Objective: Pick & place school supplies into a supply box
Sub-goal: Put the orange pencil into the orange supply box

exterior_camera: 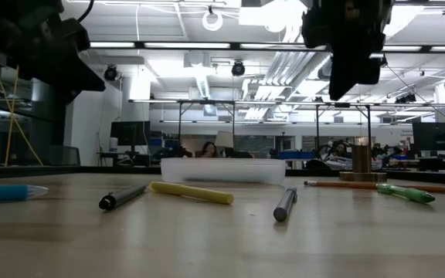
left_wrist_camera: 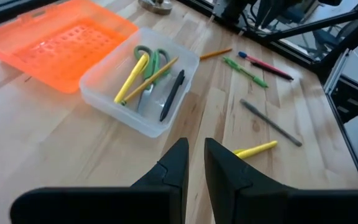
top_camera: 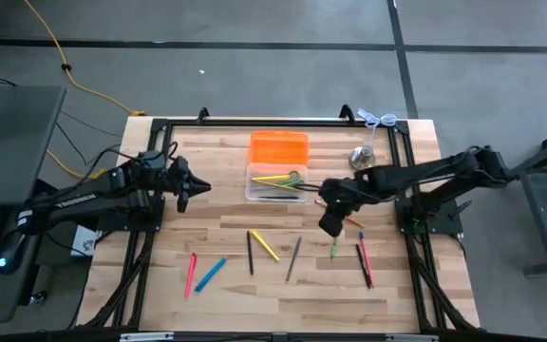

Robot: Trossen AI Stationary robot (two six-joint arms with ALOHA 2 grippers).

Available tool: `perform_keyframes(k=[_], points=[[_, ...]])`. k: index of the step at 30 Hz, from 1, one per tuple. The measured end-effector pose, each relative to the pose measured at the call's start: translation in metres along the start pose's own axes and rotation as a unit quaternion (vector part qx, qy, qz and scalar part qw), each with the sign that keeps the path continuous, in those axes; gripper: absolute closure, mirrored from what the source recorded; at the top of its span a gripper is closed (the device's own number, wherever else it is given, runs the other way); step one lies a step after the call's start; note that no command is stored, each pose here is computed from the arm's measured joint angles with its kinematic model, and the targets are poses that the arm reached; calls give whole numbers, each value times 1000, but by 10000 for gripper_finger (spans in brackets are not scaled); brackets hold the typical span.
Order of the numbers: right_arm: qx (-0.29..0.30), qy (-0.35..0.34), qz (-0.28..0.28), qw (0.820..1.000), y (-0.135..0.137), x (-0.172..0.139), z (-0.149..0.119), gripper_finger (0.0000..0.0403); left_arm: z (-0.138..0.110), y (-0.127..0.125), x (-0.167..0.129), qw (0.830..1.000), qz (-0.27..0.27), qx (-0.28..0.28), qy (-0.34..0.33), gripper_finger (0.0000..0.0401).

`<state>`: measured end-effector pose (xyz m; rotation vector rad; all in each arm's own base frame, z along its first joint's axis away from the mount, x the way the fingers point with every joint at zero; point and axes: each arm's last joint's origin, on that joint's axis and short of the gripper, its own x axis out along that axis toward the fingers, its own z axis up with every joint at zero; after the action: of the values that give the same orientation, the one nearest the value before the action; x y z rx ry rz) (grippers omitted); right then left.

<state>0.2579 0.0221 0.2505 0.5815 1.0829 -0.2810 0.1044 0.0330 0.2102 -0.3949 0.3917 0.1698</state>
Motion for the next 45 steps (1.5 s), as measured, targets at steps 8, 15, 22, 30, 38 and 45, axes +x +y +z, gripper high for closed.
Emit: perform_keyframes(k=[8,15,22,30,38,45], points=[[48,74,-35,995,-13,24,3,380,-18,7,8,1000,-13,6,-19,322],[59,79,-45,994,-20,28,7,380,-33,12,12,1000,-15,4,-9,322],[95,76,-49,991,-24,27,10,375,-39,15,17,999,-19,12,-29,322],[110,73,-57,990,-31,27,14,317,-48,18,22,999,-19,6,-26,322],[69,73,-62,993,-32,28,14,269,-49,19,22,1000,-14,7,-26,323],[21,130,-83,988,-35,55,12,261,-49,19,22,1000,-13,7,-26,323]])
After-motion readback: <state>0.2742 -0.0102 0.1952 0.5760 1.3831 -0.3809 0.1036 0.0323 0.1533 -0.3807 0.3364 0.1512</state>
